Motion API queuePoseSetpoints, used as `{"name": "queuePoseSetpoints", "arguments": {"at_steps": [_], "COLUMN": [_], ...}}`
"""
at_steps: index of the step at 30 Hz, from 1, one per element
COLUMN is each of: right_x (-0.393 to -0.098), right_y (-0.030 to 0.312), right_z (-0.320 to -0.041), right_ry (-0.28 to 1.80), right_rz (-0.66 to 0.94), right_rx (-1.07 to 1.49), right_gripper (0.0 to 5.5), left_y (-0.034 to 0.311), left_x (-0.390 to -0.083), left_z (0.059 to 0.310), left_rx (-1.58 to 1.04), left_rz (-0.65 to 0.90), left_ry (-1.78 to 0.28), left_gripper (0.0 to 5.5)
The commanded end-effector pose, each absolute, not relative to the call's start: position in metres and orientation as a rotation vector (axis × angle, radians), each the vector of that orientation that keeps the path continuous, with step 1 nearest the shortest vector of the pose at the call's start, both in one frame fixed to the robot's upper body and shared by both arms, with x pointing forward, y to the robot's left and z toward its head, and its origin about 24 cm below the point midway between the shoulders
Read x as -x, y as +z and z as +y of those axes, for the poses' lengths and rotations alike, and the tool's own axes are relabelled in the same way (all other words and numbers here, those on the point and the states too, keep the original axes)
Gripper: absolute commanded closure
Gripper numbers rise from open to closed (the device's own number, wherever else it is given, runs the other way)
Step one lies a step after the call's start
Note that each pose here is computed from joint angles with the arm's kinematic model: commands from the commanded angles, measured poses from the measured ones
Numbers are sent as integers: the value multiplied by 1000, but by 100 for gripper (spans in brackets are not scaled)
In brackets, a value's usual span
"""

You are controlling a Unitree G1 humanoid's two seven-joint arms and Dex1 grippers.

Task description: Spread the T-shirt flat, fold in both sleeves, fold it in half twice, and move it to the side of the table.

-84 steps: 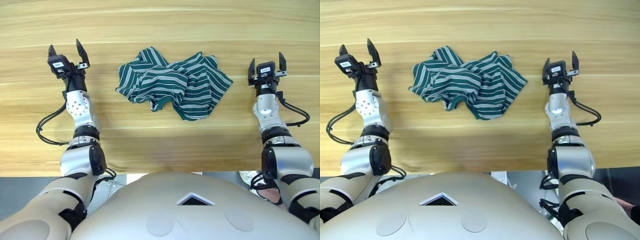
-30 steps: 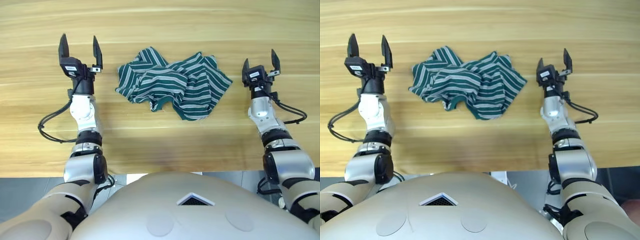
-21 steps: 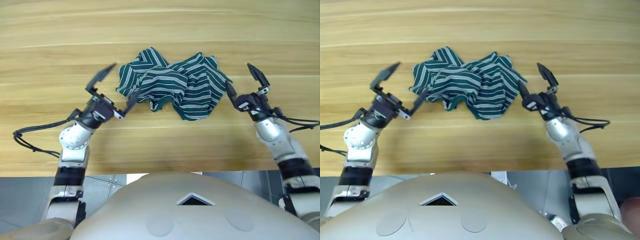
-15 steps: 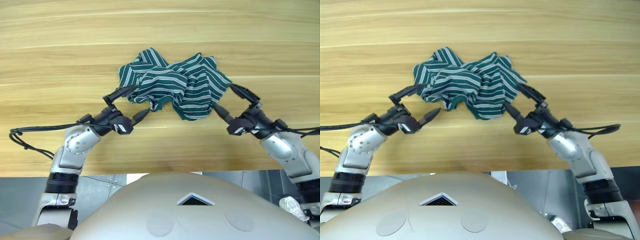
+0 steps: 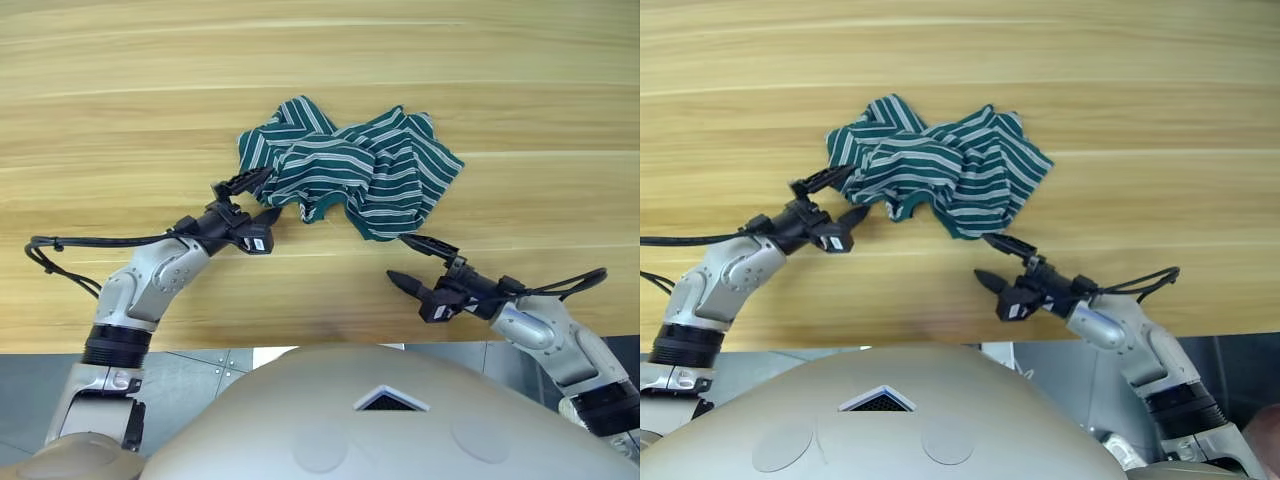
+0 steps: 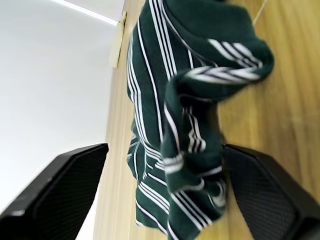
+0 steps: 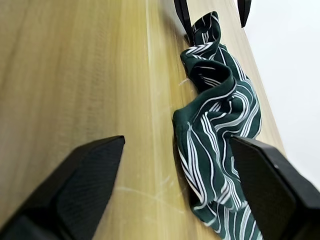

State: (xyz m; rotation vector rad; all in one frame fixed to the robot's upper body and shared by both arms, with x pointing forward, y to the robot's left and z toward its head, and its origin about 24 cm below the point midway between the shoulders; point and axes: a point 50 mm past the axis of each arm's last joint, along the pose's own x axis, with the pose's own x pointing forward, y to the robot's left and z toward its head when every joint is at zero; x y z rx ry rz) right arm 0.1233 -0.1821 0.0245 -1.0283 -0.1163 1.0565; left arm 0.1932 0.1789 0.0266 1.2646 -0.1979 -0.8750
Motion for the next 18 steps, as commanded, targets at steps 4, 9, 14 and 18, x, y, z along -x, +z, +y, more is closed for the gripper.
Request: {"name": "queuePoseSetpoints", "arguments": {"at_steps": [4,9,14,18], "right_x": [-129,-136,-140,-142], "right_y": [9,0,-7,-8], "right_z": [-192,-190,-189,-192], "right_ry": [1025,982,952,939], "right_rz": [-22,-25,-25,-19], "right_rx": [1107,1147,1178,1198], "right_gripper": [164,164,164,164], "left_y": [26,22,18,17], "left_x": [-196,-196,-195,-194], "left_z": [175,173,176,174], "left_rx": [-1250,-1243,-1259,-1252], "left_rz": [-202,-191,-157,-156], "left_ry": [-867,-886,-884,-891], "left_gripper": [153,244,327,390]}}
